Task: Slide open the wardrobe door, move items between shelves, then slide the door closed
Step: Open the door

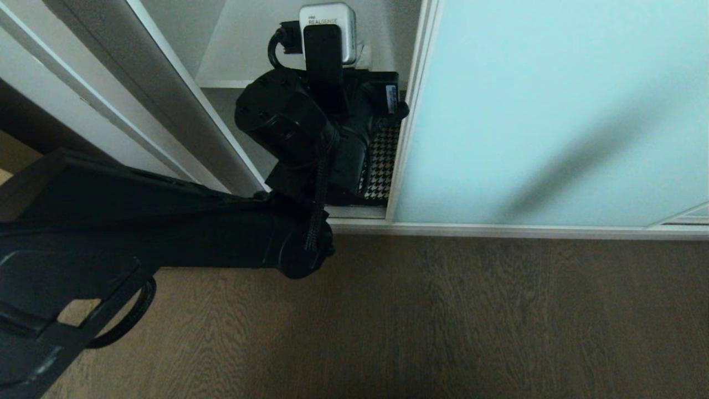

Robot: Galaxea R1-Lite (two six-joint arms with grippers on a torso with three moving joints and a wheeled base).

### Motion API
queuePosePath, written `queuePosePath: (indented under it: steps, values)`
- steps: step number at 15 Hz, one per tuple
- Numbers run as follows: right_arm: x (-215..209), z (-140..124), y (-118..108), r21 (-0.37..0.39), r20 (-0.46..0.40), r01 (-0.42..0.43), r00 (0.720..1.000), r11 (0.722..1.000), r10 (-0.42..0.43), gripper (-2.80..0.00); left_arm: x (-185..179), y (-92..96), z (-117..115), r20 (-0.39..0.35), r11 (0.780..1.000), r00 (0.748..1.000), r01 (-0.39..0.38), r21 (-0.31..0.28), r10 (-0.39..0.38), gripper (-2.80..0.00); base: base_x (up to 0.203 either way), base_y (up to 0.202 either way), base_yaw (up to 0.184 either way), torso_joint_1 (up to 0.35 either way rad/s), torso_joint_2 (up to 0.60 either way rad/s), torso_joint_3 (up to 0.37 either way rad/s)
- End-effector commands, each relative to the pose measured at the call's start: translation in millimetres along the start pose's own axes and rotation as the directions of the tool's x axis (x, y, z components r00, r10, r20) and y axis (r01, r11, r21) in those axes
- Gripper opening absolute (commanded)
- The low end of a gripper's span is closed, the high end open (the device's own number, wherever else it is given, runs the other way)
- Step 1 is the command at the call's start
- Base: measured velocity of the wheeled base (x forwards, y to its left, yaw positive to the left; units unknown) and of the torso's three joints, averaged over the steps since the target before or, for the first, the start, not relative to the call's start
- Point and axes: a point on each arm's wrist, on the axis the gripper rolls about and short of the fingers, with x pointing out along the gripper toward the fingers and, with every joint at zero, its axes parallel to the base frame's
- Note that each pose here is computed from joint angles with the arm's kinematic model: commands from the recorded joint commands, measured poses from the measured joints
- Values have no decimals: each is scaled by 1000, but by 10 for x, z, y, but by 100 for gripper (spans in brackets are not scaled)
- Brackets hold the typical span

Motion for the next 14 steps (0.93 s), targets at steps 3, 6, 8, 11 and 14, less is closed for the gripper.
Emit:
queuePosePath:
  steps: [3, 6, 8, 11, 14]
  values:
    - [0, 0, 0, 1, 0, 0, 1000, 1000, 0, -280, -17, -27, 31, 25, 1000, 1000, -19, -14, 19, -280, 0, 0, 0, 0, 0, 0]
    - [0, 0, 0, 1, 0, 0, 1000, 1000, 0, -280, 4, 27, 191, 41, 998, 997, -59, -27, 60, -280, 0, 0, 0, 0, 0, 0]
    - [0, 0, 0, 1, 0, 0, 1000, 1000, 0, -280, 8, 32, 202, 38, 998, 997, -64, -27, 65, -280, 0, 0, 0, 0, 0, 0]
    - [0, 0, 0, 1, 0, 0, 1000, 1000, 0, -280, -11, -43, 48, 13, 998, 999, -51, -19, 52, -280, 0, 0, 0, 0, 0, 0]
    - [0, 0, 0, 1, 0, 0, 1000, 1000, 0, -280, 53, 28, 240, 39, 996, 996, -80, -27, 81, -280, 0, 0, 0, 0, 0, 0]
